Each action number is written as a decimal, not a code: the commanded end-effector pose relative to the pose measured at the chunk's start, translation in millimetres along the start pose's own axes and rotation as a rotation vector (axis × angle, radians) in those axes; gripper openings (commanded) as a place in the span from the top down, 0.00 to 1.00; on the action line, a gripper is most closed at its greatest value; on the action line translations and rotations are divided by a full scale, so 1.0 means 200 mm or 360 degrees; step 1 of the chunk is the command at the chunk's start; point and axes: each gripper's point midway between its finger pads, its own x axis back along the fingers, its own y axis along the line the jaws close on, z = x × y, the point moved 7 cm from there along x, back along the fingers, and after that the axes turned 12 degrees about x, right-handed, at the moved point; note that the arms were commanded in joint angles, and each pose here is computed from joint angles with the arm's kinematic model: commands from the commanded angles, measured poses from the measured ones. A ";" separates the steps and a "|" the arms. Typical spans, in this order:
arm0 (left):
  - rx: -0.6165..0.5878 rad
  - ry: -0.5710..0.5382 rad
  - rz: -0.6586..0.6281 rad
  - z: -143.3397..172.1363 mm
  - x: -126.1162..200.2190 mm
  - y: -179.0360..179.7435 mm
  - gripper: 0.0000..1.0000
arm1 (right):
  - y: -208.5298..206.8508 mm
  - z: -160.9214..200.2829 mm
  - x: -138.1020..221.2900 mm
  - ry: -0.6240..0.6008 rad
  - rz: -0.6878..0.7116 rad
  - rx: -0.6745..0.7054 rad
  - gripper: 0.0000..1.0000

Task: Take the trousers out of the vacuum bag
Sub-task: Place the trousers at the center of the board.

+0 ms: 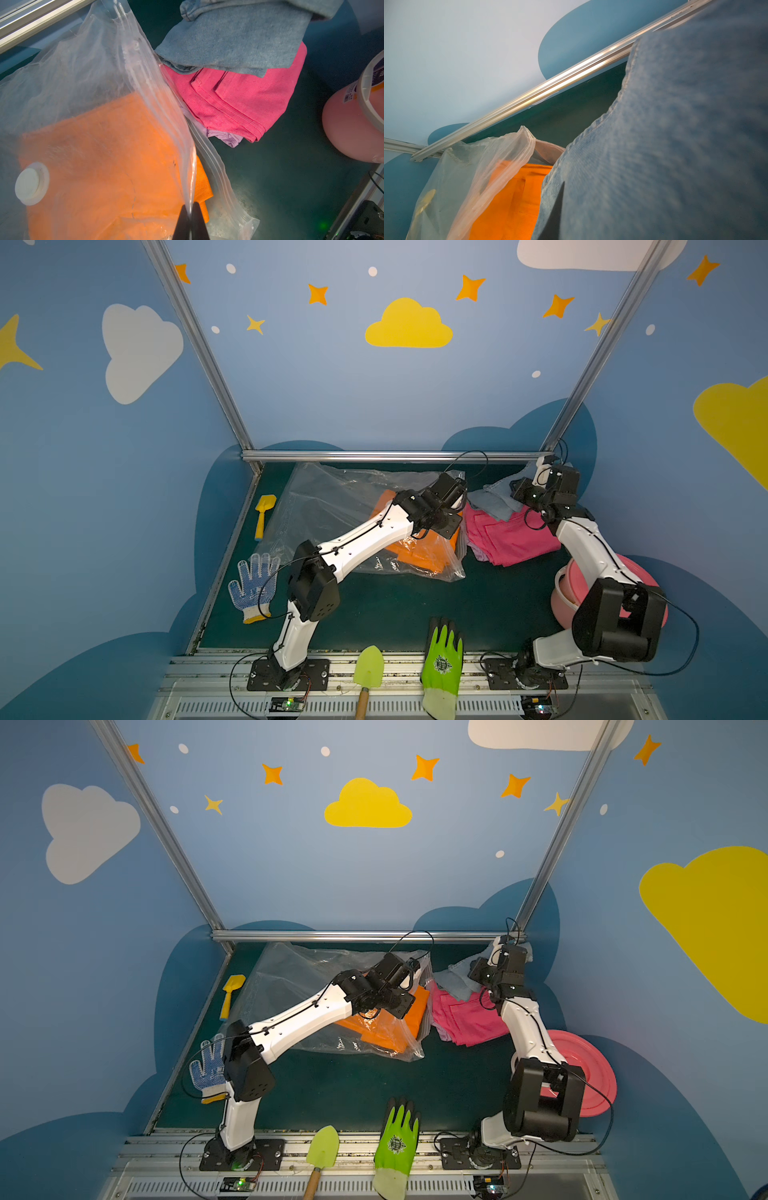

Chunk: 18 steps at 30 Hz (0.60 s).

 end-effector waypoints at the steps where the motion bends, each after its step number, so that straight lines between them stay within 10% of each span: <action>1: 0.0002 0.0017 -0.0004 0.01 0.00 0.02 0.95 | 0.08 -0.08 0.09 -0.0166 -0.0081 0.0067 1.00; 18: 0.0003 0.0026 0.0005 0.01 0.00 0.01 0.95 | -0.03 0.28 0.12 0.0069 -0.0058 -0.0098 1.00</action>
